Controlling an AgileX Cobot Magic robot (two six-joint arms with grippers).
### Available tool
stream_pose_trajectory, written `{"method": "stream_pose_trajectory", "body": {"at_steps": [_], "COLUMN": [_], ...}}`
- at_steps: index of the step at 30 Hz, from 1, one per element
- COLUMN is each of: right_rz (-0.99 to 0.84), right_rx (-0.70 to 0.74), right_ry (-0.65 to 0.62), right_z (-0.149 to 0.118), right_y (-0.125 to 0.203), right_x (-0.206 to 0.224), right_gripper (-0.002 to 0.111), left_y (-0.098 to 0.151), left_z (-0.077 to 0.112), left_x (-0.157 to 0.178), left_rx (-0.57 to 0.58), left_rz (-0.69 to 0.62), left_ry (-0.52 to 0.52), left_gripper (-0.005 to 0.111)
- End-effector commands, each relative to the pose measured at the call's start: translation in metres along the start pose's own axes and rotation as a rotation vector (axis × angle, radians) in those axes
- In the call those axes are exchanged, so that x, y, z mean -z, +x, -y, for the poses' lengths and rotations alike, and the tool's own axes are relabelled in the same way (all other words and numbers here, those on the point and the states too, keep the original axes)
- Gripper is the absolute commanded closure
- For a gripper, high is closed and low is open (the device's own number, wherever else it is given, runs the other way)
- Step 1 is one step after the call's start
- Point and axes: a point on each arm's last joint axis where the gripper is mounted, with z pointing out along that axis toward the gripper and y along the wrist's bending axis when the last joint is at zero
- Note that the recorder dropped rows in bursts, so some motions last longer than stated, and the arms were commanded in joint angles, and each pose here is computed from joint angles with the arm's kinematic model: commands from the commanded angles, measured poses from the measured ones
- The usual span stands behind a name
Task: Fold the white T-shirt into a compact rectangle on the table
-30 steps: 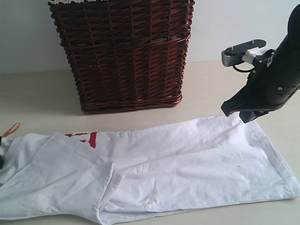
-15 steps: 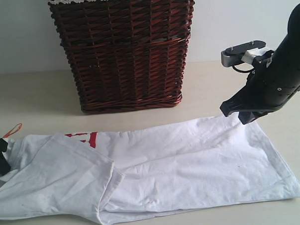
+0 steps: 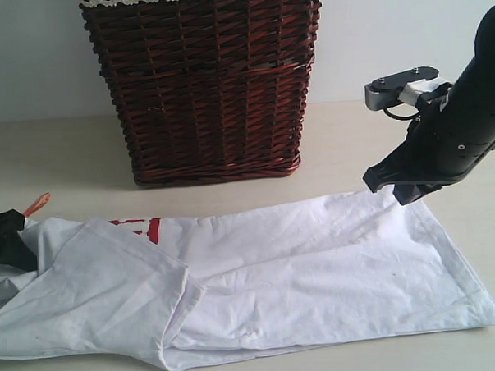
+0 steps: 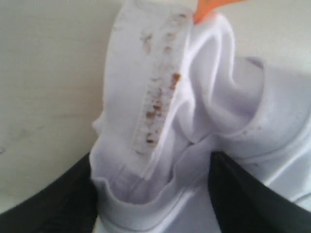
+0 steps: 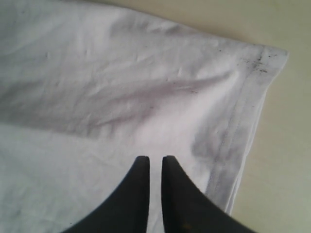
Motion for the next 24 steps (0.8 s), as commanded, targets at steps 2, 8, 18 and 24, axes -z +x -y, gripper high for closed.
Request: {"method": "stream_pose_trajectory", "body": {"at_steps": [2, 8, 18, 24], "right_rz": [0.008, 0.006, -0.016, 0.047], "right_rx": [0.004, 0.003, -0.032, -0.013], "right_ry": [0.000, -0.002, -0.168, -0.283], "right_z": [0.001, 0.001, -0.014, -0.026], "right_y": [0.000, 0.000, -0.013, -0.018], "right_x": [0.003, 0.003, 0.024, 0.048], "right_gripper": [0.097, 0.097, 0.097, 0.097], "left_y": [0.009, 0.010, -0.004, -0.019], "left_z": [-0.004, -0.007, -0.016, -0.011], "left_x": [-0.013, -0.013, 0.016, 0.052], "left_rx": [0.019, -0.017, -0.031, -0.079], "left_rz": [-0.070, -0.078, -0.128, -0.027], "left_ry": [0.005, -0.026, -0.236, -0.344], "left_gripper": [0.078, 0.107, 0.107, 0.107]}}
